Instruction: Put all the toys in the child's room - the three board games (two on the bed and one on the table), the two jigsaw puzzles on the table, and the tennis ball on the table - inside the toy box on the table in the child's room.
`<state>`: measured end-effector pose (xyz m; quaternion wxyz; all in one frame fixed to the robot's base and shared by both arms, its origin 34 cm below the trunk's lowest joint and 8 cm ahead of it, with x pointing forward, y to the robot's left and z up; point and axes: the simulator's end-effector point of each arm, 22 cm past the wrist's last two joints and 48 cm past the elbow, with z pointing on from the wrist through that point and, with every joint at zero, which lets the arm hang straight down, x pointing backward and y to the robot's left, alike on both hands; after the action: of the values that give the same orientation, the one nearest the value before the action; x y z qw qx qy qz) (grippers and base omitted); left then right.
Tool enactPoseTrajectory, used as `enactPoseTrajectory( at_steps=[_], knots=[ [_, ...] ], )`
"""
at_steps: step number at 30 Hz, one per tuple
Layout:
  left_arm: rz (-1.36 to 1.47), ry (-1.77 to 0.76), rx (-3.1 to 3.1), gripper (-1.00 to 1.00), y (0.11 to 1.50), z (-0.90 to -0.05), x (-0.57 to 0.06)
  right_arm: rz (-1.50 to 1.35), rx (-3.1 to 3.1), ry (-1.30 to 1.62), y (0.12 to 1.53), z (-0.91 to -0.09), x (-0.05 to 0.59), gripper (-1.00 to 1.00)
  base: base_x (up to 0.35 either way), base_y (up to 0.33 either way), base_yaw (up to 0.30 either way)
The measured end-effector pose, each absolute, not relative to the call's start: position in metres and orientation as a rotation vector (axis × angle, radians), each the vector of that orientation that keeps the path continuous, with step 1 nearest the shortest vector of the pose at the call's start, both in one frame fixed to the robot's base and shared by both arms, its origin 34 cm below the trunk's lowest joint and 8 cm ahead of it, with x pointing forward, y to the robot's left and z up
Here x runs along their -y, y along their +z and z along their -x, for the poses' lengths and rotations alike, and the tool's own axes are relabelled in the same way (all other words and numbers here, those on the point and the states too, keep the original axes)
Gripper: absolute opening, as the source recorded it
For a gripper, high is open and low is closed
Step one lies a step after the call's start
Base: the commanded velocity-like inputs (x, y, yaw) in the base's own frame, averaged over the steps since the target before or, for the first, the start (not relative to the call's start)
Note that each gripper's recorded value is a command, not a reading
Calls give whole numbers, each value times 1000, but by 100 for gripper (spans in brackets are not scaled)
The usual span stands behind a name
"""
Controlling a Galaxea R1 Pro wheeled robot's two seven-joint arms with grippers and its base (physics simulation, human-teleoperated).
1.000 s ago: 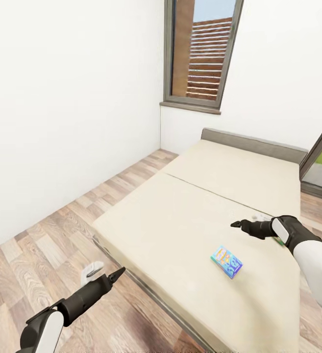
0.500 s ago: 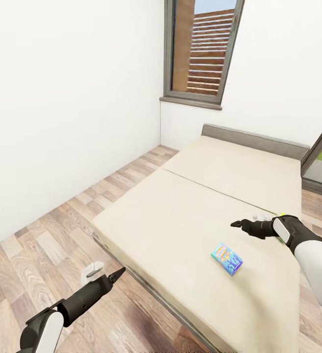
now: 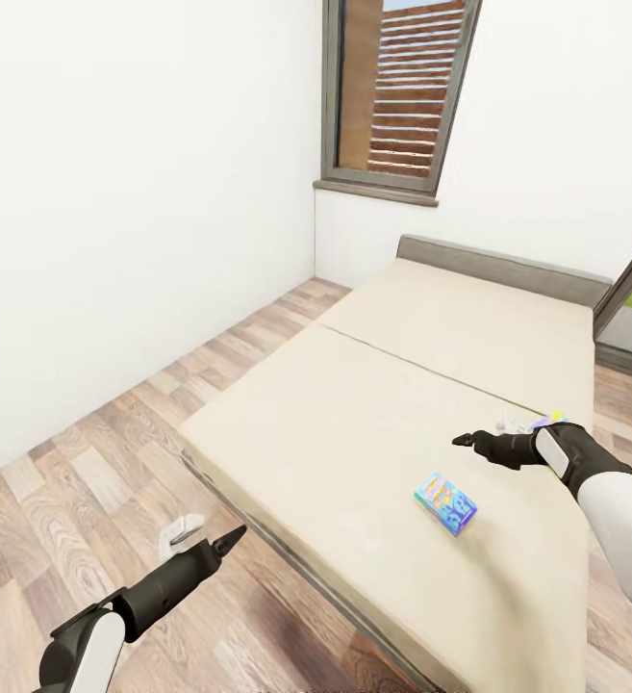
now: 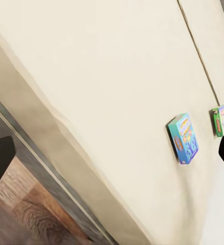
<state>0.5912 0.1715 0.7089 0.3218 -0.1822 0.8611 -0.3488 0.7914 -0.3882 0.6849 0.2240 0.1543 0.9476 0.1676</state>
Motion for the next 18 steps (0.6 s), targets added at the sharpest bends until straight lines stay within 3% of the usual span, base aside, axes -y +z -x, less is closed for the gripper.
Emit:
enactPoseTrajectory(
  at_steps=[18],
  knots=[
    [499, -908, -2291, 100, 694, -587, -172, -435, -2644, 460, 666, -787, 388, 100, 0, 0, 0]
  ],
)
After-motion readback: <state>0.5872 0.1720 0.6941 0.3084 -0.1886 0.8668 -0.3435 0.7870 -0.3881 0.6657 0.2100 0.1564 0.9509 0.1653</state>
